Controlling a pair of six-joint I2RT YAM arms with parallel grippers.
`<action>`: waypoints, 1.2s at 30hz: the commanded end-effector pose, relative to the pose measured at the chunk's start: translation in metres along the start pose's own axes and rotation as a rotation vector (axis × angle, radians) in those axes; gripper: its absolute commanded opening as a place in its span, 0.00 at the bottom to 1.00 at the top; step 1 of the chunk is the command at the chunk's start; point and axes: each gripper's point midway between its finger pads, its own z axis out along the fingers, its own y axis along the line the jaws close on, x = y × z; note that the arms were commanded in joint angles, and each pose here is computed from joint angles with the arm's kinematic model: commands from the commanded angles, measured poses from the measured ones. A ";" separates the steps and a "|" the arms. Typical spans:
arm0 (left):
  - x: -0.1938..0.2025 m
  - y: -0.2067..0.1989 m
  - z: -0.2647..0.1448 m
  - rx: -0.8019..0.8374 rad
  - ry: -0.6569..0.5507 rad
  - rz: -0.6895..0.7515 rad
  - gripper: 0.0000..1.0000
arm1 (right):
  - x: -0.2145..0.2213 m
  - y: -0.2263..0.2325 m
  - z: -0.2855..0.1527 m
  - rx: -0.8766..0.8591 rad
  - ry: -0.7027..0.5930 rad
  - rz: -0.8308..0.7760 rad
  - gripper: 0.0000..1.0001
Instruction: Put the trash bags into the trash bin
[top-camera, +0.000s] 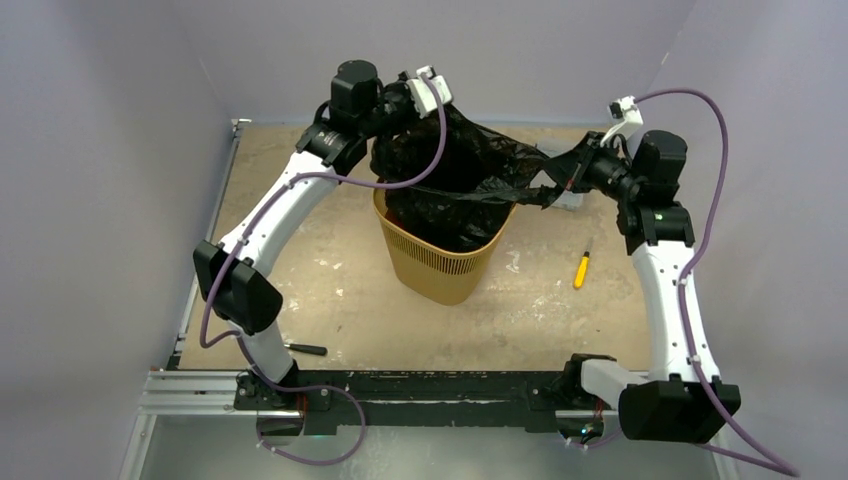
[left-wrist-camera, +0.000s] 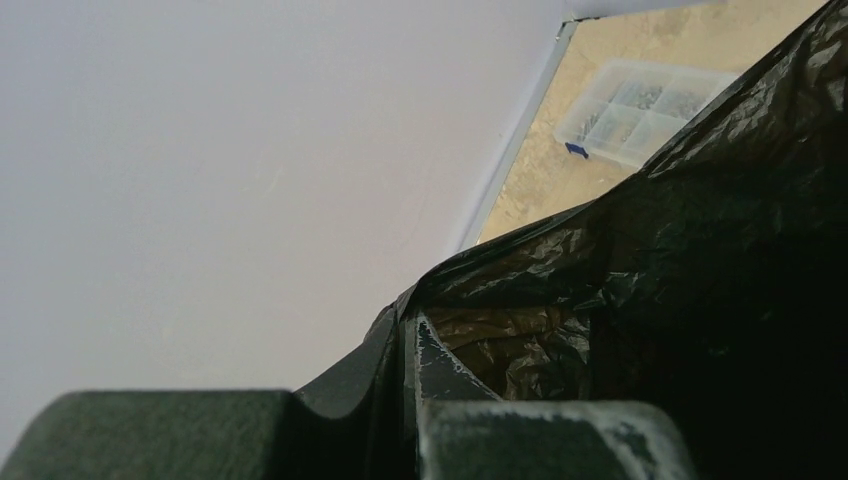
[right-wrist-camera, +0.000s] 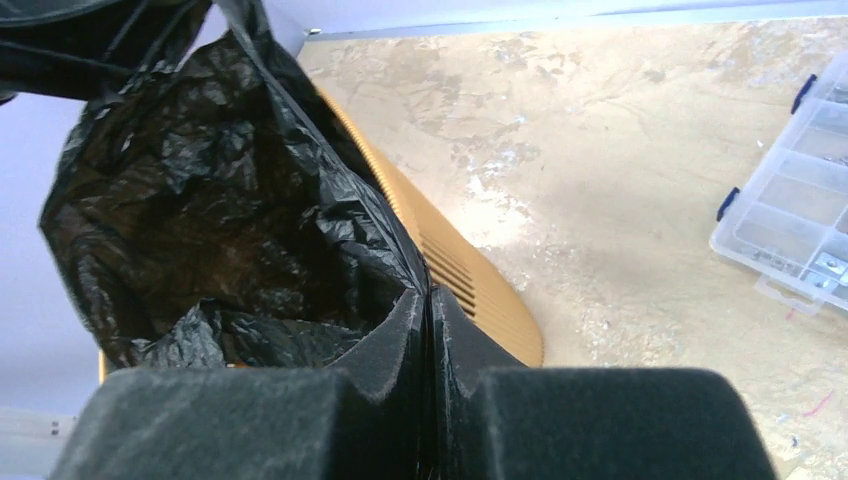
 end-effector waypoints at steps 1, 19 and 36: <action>-0.006 0.010 0.007 -0.027 -0.006 -0.040 0.00 | -0.019 -0.011 0.007 0.055 -0.051 -0.036 0.10; 0.085 -0.008 0.016 0.054 0.137 -0.242 0.00 | 0.047 -0.047 0.030 0.053 0.154 0.001 0.13; 0.093 0.010 -0.022 0.024 0.151 -0.468 0.00 | 0.075 -0.043 0.037 0.006 0.219 0.028 0.11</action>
